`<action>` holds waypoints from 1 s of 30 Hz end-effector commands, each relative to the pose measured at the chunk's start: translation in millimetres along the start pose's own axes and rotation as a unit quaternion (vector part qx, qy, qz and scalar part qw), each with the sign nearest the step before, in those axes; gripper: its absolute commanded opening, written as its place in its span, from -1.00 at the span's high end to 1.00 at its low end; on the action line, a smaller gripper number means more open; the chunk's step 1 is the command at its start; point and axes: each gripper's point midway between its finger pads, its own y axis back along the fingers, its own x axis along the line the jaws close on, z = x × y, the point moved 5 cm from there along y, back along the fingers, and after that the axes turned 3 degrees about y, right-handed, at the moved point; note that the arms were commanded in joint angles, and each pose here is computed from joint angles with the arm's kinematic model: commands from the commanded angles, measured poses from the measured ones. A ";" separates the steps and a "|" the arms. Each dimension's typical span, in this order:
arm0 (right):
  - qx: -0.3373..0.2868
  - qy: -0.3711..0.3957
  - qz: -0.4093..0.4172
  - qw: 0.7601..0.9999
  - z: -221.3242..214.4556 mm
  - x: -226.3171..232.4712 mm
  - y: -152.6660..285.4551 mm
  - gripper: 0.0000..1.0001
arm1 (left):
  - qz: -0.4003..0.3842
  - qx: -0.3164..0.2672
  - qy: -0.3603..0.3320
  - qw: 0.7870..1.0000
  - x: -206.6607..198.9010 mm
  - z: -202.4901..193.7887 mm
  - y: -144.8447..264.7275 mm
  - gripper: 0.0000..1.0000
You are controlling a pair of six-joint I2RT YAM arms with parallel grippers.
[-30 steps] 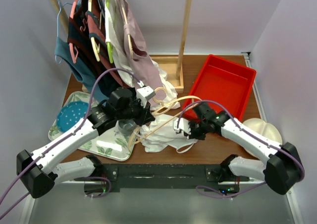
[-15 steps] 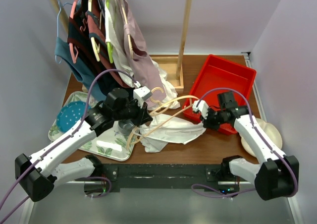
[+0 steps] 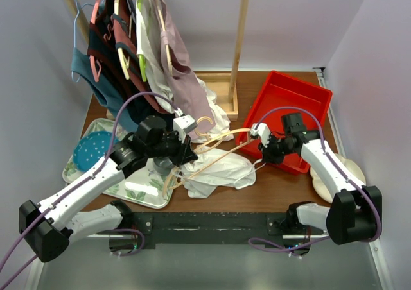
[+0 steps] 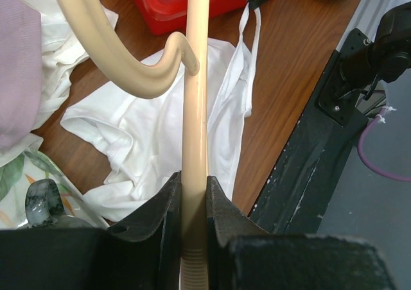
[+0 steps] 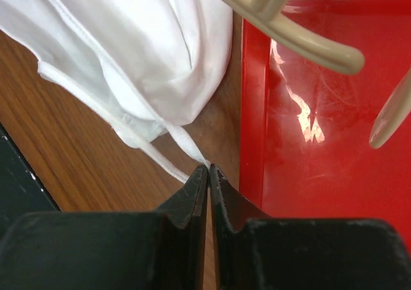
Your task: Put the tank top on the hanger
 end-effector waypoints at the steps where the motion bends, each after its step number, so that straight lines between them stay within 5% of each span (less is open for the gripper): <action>1: -0.036 0.000 0.011 0.999 17.9 -2.5 4.9 1.00 | -0.019 -0.029 -0.022 0.999 -3.8 11.3 2.8 1.00; 16: -0.085 -0.074 -0.084 0.990 24.5 -40.4 46.1 1.00 | -0.029 -0.041 -0.039 0.998 -9.5 7.6 14.8 1.00; 30: -0.107 -0.104 -0.086 0.985 30.7 -56.0 57.3 1.00 | -0.053 -0.038 -0.049 0.997 -14.2 4.0 15.2 1.00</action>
